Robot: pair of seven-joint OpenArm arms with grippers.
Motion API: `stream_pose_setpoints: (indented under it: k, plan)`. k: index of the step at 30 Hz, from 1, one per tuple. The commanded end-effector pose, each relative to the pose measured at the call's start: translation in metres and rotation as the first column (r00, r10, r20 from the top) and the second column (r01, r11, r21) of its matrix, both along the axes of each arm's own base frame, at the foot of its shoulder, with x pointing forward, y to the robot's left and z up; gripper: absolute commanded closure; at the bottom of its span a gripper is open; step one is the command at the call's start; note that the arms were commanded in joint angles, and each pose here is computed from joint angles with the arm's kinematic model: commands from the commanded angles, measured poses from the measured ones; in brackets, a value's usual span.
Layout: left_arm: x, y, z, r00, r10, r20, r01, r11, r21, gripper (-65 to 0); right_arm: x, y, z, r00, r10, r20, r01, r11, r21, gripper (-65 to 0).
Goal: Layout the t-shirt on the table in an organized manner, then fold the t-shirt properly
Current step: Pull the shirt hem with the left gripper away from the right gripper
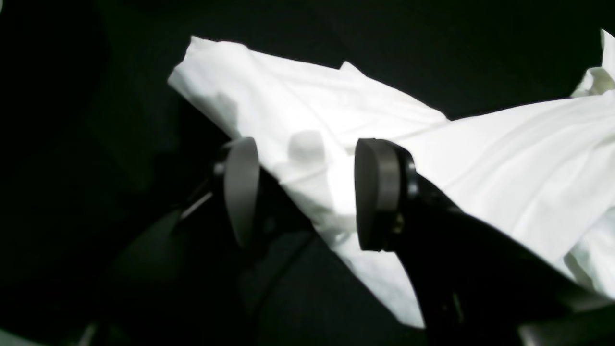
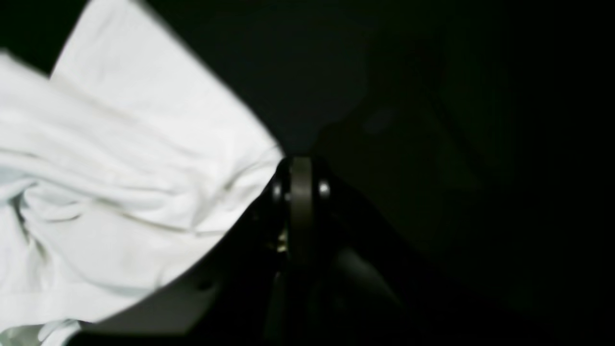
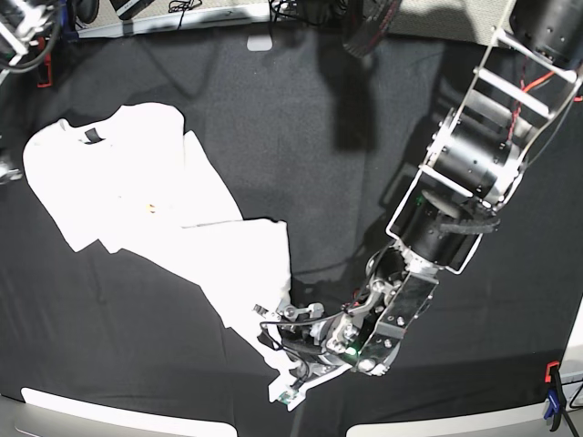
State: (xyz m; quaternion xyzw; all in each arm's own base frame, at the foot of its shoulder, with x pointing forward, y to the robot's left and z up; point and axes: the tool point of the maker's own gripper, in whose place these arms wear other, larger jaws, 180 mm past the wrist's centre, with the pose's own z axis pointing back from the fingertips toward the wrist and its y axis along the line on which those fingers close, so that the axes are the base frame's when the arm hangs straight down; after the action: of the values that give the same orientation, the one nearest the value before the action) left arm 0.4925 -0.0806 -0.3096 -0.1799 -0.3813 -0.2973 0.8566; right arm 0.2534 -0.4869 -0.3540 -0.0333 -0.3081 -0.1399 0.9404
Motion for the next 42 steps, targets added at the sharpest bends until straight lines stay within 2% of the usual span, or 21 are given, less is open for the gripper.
stream_pose_setpoints:
  k: [1, 4, 7, 11, 13, 15, 17, 21, 25, 29, 34, 36, 37, 39, 40, 42]
  plan:
    - [0.012, -0.006, 0.026, 0.999, 0.000, 0.053, 0.002, 1.000, -0.028, -29.9, 0.009, -0.016, 0.027, 0.998, -0.001, 0.059, 0.004, 0.999, -0.045, 0.0]
    - [0.005, -0.006, 0.014, 1.000, 0.000, 0.031, 0.001, 1.000, -0.029, -29.9, 0.009, -0.021, 0.037, 0.998, -0.002, 0.069, 0.005, 0.999, -0.047, 0.0]
    - [0.000, -0.006, 0.000, 0.999, 0.002, 0.046, -0.001, 1.000, -0.024, -29.9, 0.013, -0.015, 0.039, 0.995, 0.002, 0.096, -0.001, 1.000, -0.009, 0.0]
    - [-0.005, -0.004, -0.011, 0.999, 0.007, 0.048, -0.006, 1.000, -0.019, -29.9, 0.012, -0.005, 0.032, 0.996, 0.006, 0.085, -0.009, 0.999, 0.037, 0.0]
    - [0.003, 0.000, -0.006, 0.996, 0.063, 0.069, -0.061, 0.998, -0.030, -29.9, 0.012, -0.002, 0.028, 0.997, 0.007, 0.081, -0.010, 0.999, 0.046, 0.0]
    - [0.014, 0.005, 0.001, 0.986, 0.130, 0.105, -0.126, 0.991, -0.047, -29.9, 0.013, 0.002, 0.024, 0.997, 0.007, 0.080, -0.012, 0.998, 0.058, -6.1]
    - [0.018, 0.006, 0.006, 0.981, 0.153, 0.119, -0.148, 0.988, -0.053, -29.9, 0.013, 0.007, 0.019, 0.997, 0.008, 0.079, -0.014, 0.997, 0.072, -12.1]
    - [0.022, 0.008, 0.007, 0.971, 0.203, 0.127, -0.196, 0.979, -0.063, -29.9, 0.015, 0.023, 0.006, 0.997, 0.012, 0.077, -0.021, 0.993, 0.118, -12.6]
    - [0.014, 0.004, -0.017, 0.977, 0.207, 0.061, -0.205, 0.978, -0.034, -29.9, 0.018, 0.043, -0.007, 0.996, 0.031, 0.087, -0.046, 0.984, 0.170, -12.6]
    - [-0.006, -0.005, -0.053, 0.974, 0.214, -0.072, -0.215, 0.977, -0.005, -29.9, 0.020, 0.060, -0.020, 0.995, 0.041, 0.090, -0.059, 0.977, 0.206, -12.6]
    - [-0.025, -0.040, -0.055, 0.987, 0.108, -0.123, -0.115, 0.992, -0.054, -29.8, 0.027, 0.076, -0.024, 0.991, 0.036, 0.133, -0.071, 0.962, 0.263, -12.6]
    - [-0.028, -0.045, -0.053, 0.987, 0.092, -0.135, -0.103, 0.991, -0.080, -27.0, 0.028, 0.078, -0.023, 0.990, 0.035, 0.140, -0.072, 0.960, 0.270, -12.6]
    - [-0.028, -0.043, -0.054, 0.988, 0.088, -0.128, -0.096, 0.994, -0.060, -21.7, 0.028, 0.078, -0.023, 0.989, 0.035, 0.142, -0.073, 0.960, 0.271, -12.6]
    - [-0.027, -0.038, -0.057, 0.991, 0.079, -0.107, -0.080, 0.997, -0.009, -2.3, 0.028, 0.078, -0.023, 0.989, 0.035, 0.143, -0.073, 0.960, 0.271, -12.6]
    - [-0.027, -0.034, -0.060, 0.992, 0.074, -0.098, -0.072, 0.997, 0.024, 0.0, 0.028, 0.078, -0.023, 0.989, 0.035, 0.143, -0.073, 0.960, 0.272, -12.6]
    - [-0.026, -0.026, -0.064, 0.994, 0.063, -0.086, -0.055, 0.994, 0.094, 0.0, 0.028, 0.078, -0.023, 0.989, 0.035, 0.144, -0.073, 0.960, 0.272, -12.6]
